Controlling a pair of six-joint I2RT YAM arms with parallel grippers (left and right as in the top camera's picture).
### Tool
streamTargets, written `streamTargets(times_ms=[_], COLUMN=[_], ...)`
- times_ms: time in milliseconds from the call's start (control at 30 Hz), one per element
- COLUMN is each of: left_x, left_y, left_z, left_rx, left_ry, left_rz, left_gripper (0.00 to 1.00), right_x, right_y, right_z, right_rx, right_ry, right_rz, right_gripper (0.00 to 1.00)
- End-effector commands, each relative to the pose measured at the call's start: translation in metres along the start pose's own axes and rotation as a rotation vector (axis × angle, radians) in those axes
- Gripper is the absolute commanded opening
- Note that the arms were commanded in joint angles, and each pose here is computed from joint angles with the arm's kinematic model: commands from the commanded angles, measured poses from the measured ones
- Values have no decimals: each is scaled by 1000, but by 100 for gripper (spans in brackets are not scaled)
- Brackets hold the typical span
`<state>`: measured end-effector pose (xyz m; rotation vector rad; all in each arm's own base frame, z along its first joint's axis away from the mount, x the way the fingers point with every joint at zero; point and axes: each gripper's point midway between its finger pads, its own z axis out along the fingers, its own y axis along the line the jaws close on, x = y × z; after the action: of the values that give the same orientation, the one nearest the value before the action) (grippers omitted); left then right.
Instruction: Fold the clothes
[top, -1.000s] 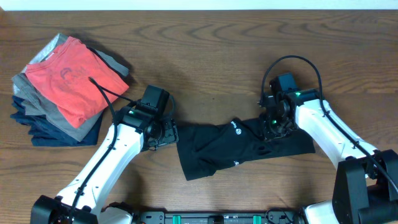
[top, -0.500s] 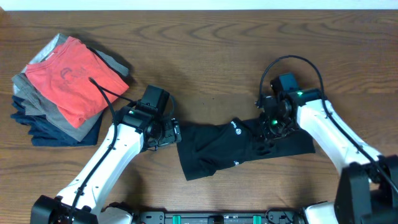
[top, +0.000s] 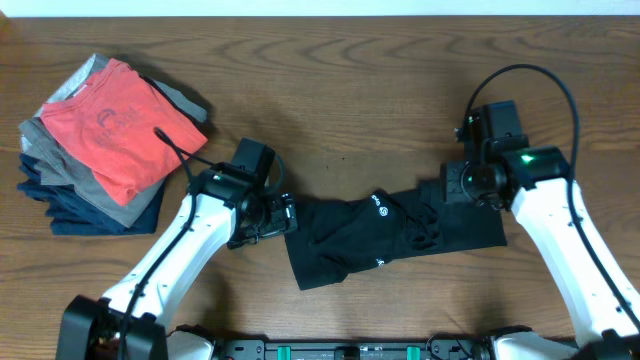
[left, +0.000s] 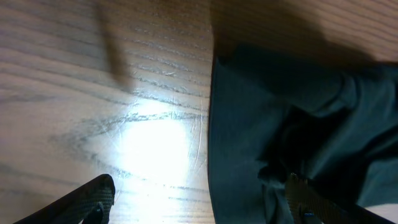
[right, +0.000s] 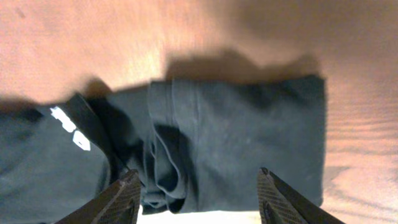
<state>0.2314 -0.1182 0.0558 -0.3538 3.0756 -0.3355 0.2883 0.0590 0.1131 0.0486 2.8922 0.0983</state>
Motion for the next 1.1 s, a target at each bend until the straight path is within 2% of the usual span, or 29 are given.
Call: streamTargets(times_ms=[0,233,367,500,567,933,967,1067], left_x=[5,5,5,4,4,4,4,5], left_y=[3,3,3,3,3,3,3,3], left_z=[7,9,9,9,9,9,9,9], left_rx=[-4,-9,-7,-6,-6,-6,-6,-6], left_ry=[35,41,38,37,37,37,37,39], left_rz=[-17,-18,-17,-17,-17,-17,-17,-18], left_gripper=[89,89,89,89,89,89,89,89], right_x=[27,70,80,83,83,112,111,101], right_y=[4,18,25,24,20,0,1,4], right_z=[25,64,71,74,74,63,63,67], right_rx=[2,-29,-56,-48,-24,70,70,56], right_ry=[115,268,282,282,280,404,402,358], right_rz=[-6,-49,-68,-72,-75,-54,-53,-54], right_gripper=[58,56,52,17,2,1,3,22])
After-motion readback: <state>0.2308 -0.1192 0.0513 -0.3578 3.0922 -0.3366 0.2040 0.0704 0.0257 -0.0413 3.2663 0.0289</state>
